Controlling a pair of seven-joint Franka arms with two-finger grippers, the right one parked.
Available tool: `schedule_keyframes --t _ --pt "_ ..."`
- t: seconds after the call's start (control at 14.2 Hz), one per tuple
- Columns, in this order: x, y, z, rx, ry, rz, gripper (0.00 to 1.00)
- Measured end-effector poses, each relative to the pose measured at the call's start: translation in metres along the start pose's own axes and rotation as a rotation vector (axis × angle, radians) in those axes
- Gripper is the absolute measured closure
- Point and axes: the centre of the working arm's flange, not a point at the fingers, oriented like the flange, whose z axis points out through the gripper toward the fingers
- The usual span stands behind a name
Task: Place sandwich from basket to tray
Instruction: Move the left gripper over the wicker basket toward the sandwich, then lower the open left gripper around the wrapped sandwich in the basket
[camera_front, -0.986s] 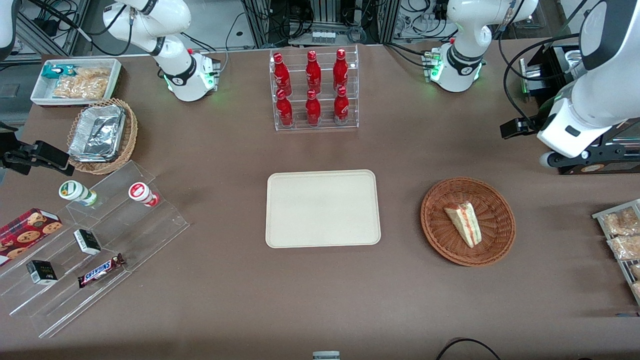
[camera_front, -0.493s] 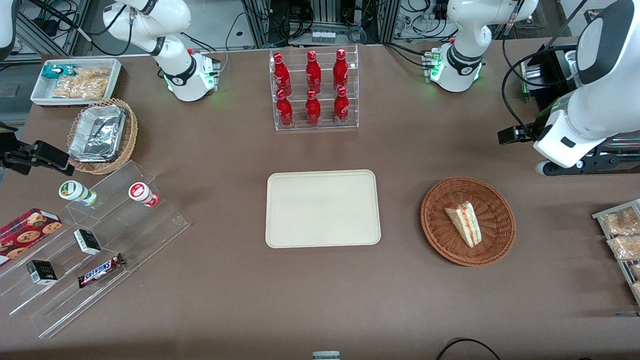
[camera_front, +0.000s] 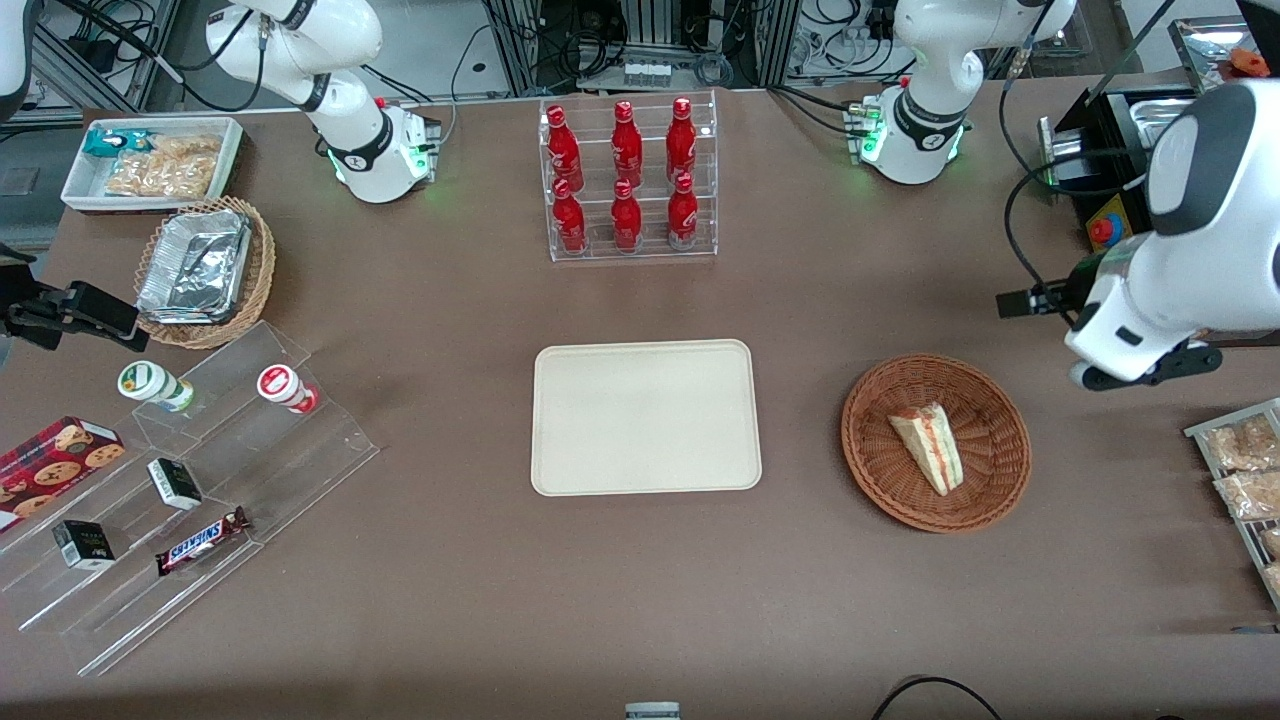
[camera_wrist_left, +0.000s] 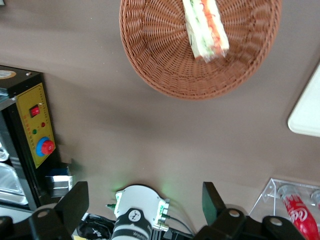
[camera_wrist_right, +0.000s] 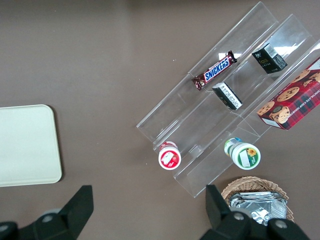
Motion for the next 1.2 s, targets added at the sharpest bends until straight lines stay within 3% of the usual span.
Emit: schedule_keyframes --t 0.28,0.56,0.85,1.2 --pt "0.058 0.016 0.080 -0.028 0.026 -0.099 0.00" --pt "0.078 0.031 0.166 -0.057 0.058 -0.255 0.00" --pt "0.091 0.042 0.197 -0.079 0.063 -0.413 0.00" --pt "0.101 0.053 0.210 -0.100 0.076 -0.459 0.00"
